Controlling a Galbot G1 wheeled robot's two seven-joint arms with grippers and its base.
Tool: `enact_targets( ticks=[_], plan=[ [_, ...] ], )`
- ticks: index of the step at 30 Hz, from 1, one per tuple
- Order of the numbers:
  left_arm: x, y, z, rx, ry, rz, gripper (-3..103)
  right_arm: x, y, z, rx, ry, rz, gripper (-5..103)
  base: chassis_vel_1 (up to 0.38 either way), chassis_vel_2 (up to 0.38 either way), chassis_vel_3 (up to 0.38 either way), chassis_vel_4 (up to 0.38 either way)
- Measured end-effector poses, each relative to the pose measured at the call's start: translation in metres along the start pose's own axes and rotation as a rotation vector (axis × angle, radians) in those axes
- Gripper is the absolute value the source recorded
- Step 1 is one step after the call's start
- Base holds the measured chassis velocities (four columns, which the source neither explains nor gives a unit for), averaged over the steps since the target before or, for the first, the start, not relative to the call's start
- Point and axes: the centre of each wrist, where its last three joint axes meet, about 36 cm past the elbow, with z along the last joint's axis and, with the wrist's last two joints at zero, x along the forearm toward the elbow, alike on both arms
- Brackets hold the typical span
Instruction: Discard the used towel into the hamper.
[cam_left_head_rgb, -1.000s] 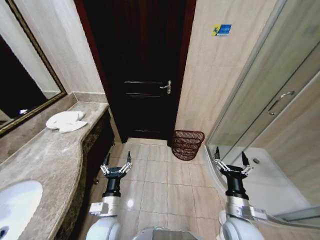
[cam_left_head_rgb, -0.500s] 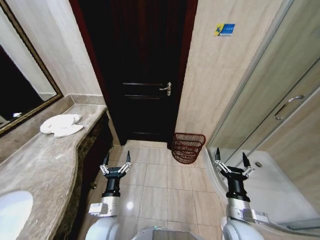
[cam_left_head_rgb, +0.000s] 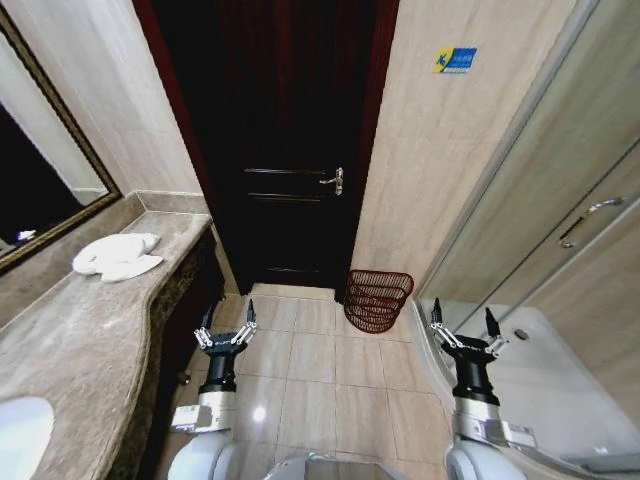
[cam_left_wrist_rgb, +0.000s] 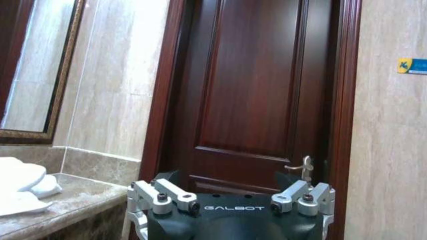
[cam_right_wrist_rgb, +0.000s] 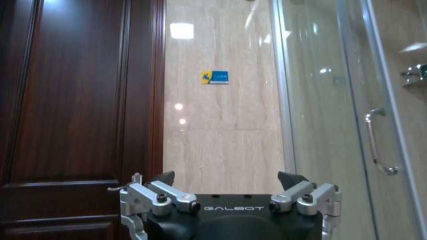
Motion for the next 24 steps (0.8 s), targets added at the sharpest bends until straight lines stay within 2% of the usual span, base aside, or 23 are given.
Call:
enact_targets(
  ticks=[18,19,24],
  plan=[
    [0.0009,-0.0013,0.0033,0.005,0.017,0.009,96,-0.0017,-0.002,0.0069,0.002,0.005,-0.003,100,-0.077,0.07,0.07,-0.067],
    [0.0009,-0.0014,0.0033,0.005,0.017,0.009,93,-0.0021,-0.002,0.007,0.001,0.005,-0.003,100,-0.086,0.089,0.077,-0.083],
    [0.0007,-0.0018,0.0025,0.002,0.02,0.001,96,-0.0022,-0.0017,0.0073,0.0,0.007,-0.003,100,-0.075,0.083,0.084,-0.081]
  ],
)
